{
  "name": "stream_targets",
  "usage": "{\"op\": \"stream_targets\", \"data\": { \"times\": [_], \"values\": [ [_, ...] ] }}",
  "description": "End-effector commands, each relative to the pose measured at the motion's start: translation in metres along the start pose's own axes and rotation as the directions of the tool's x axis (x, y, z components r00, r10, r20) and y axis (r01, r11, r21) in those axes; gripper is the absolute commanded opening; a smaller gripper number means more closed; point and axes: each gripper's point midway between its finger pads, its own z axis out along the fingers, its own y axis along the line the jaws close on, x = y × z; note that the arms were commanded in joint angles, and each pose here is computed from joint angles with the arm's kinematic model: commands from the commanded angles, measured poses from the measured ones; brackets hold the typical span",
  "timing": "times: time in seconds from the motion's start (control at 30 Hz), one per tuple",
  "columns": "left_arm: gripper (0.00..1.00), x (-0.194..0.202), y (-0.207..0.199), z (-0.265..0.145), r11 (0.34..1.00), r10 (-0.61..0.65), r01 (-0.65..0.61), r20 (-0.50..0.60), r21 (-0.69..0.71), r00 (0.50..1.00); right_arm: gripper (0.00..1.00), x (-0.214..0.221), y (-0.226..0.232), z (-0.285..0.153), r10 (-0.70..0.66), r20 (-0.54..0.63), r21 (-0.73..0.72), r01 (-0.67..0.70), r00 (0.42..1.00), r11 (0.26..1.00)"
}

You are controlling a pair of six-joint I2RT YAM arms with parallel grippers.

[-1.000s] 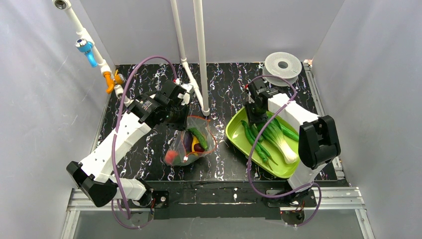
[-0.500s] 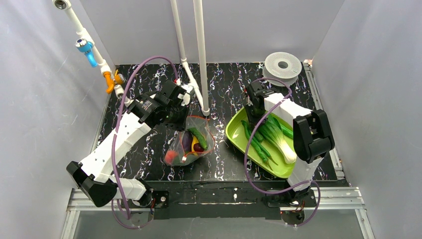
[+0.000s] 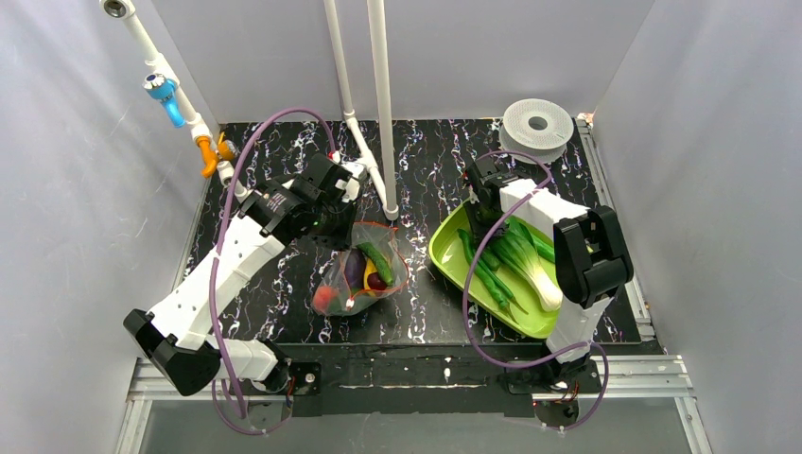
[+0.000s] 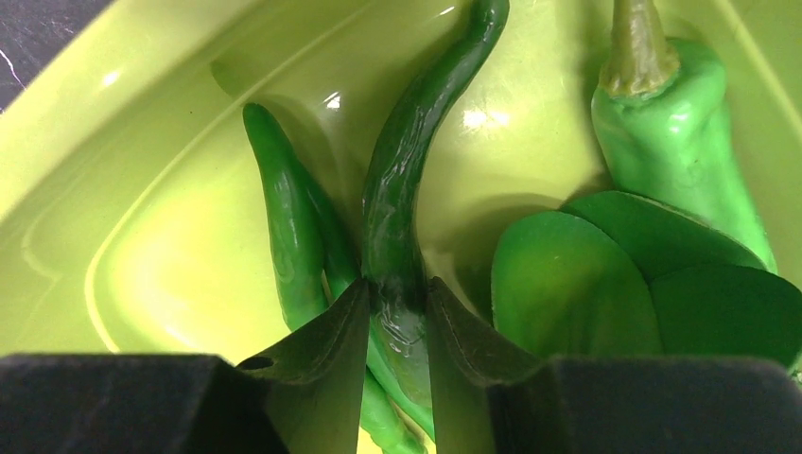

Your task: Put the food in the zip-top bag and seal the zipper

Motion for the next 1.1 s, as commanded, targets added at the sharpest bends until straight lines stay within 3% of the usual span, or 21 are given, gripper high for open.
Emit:
{"op": "stream_targets", "data": {
  "times": [0.0,0.43,0.6,0.77,0.87,0.97,1.0,1.07],
  "values": [
    [0.00,0.004,-0.002,-0.010,0.999,-0.024,0.023,0.014,0.026,1.000,0.34,0.001,-0.006,0.010,-0.011,-0.011,0.027,0.012,1.000,1.000],
    [0.00,0.011,-0.003,-0.010,0.998,-0.053,0.053,0.004,0.034,0.999,0.33,0.002,-0.002,0.016,0.001,-0.014,0.011,-0.001,1.000,1.000],
    [0.00,0.010,-0.004,-0.009,0.998,-0.048,0.049,-0.005,0.035,0.999,0.04,-0.008,-0.001,-0.009,0.004,0.028,0.004,-0.004,1.000,1.000],
    [0.00,0.010,-0.004,-0.010,0.998,-0.042,0.042,-0.003,0.036,0.999,0.01,-0.018,0.004,-0.049,0.041,0.108,-0.036,-0.037,0.993,0.999],
    [0.00,0.009,-0.003,-0.010,0.999,-0.044,0.044,-0.001,0.032,0.999,0.01,-0.021,0.022,-0.074,0.072,0.125,-0.146,-0.053,0.990,0.988],
    [0.00,0.006,-0.005,-0.012,0.998,-0.051,0.050,0.011,0.039,0.999,0.01,-0.025,0.062,-0.114,0.068,0.139,-0.380,-0.010,0.988,0.925],
    [0.00,0.005,-0.005,-0.012,0.998,-0.052,0.052,0.013,0.041,0.999,0.01,-0.022,0.082,-0.132,0.048,0.128,-0.492,0.021,0.991,0.870],
    [0.00,0.002,-0.006,-0.012,0.998,-0.052,0.051,0.018,0.044,0.999,0.01,-0.007,0.123,-0.192,-0.044,0.087,-0.730,0.093,0.995,0.677]
  ]
}}
